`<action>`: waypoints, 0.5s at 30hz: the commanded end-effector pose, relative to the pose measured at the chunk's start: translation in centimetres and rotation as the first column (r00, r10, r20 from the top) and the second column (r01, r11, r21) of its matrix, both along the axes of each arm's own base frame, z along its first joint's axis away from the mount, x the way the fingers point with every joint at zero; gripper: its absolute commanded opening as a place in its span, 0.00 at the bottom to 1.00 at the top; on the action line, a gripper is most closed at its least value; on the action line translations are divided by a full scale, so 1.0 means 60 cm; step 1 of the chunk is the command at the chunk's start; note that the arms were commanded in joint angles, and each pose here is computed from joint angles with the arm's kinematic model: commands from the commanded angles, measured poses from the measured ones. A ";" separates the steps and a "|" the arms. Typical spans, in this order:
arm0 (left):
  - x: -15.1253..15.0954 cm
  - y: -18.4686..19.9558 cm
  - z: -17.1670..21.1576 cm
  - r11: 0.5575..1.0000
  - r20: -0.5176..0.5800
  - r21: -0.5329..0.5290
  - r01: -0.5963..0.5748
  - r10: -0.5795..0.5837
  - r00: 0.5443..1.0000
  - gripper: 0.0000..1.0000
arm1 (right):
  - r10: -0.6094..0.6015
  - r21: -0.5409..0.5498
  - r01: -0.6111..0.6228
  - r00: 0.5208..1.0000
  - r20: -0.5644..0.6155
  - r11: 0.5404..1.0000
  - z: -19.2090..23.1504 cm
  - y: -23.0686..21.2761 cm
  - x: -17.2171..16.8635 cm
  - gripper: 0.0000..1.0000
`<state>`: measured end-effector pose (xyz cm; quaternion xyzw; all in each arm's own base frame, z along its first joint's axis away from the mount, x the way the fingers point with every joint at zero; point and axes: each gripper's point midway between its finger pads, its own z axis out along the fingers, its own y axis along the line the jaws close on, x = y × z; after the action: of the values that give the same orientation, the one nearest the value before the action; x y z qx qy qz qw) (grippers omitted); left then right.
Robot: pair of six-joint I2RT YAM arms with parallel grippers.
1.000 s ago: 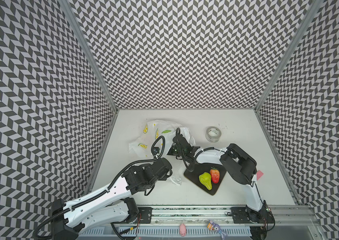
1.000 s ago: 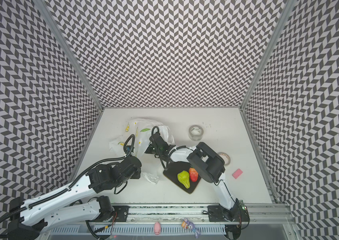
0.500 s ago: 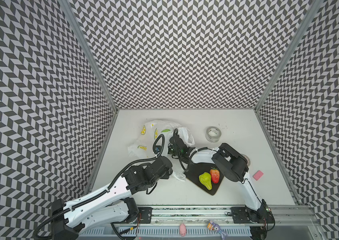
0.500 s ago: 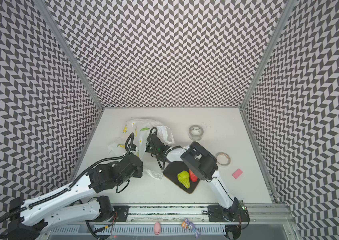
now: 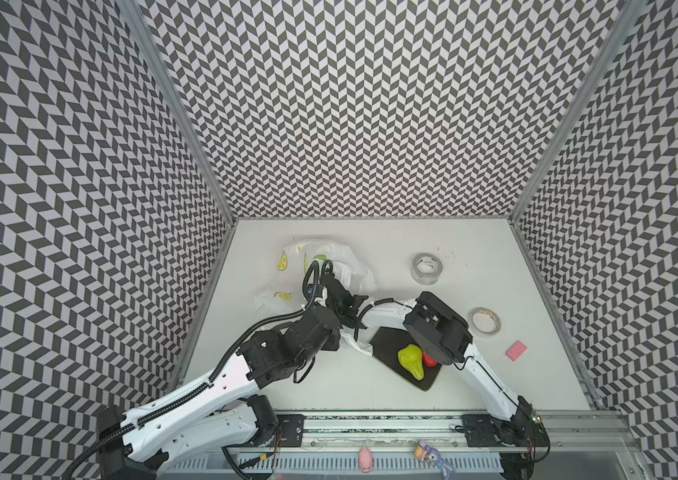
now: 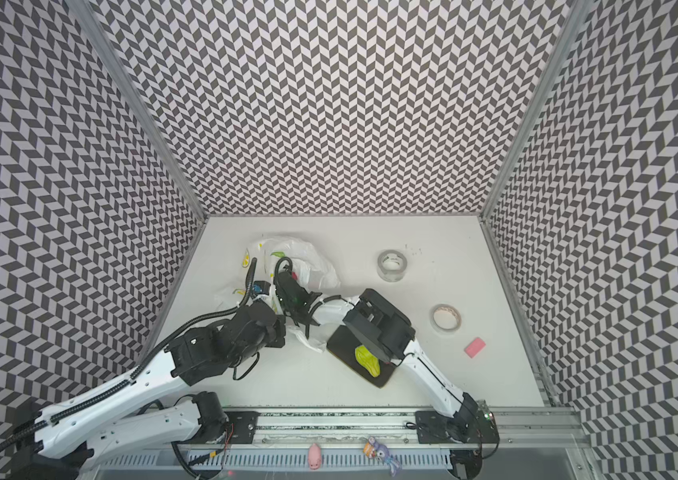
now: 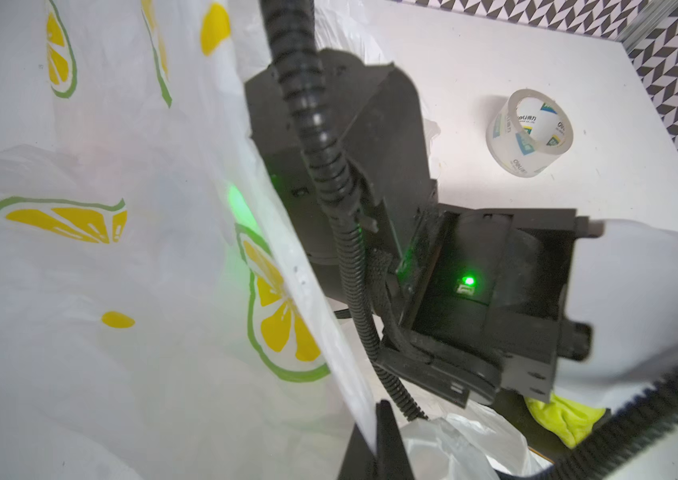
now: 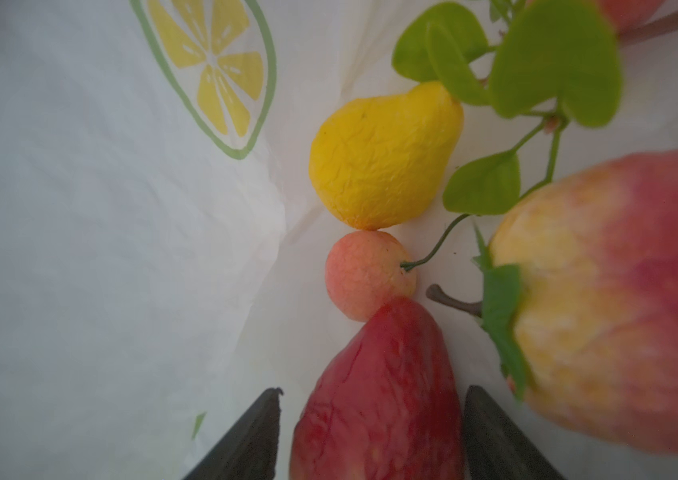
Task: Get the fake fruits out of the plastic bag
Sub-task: 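Close the right gripper on the large red strawberry inside the bag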
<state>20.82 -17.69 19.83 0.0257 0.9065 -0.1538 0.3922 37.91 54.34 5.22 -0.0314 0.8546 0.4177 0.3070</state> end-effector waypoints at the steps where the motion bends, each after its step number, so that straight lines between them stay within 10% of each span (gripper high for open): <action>1: 0.007 -0.004 0.033 0.998 0.044 -0.063 -0.008 0.011 0.999 0.00 | -0.007 -0.054 0.006 1.000 -0.019 0.999 -0.034 -0.008 -0.001 0.61; 15: 0.005 0.011 -0.009 0.996 0.005 -0.065 -0.063 0.064 0.998 0.00 | 0.007 0.030 -0.010 0.997 0.075 1.000 0.101 -0.080 -0.051 0.44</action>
<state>20.86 -17.30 19.25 0.0015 0.9046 -0.1648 0.3932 34.75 49.69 6.31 -0.0441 0.8668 0.3951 0.3011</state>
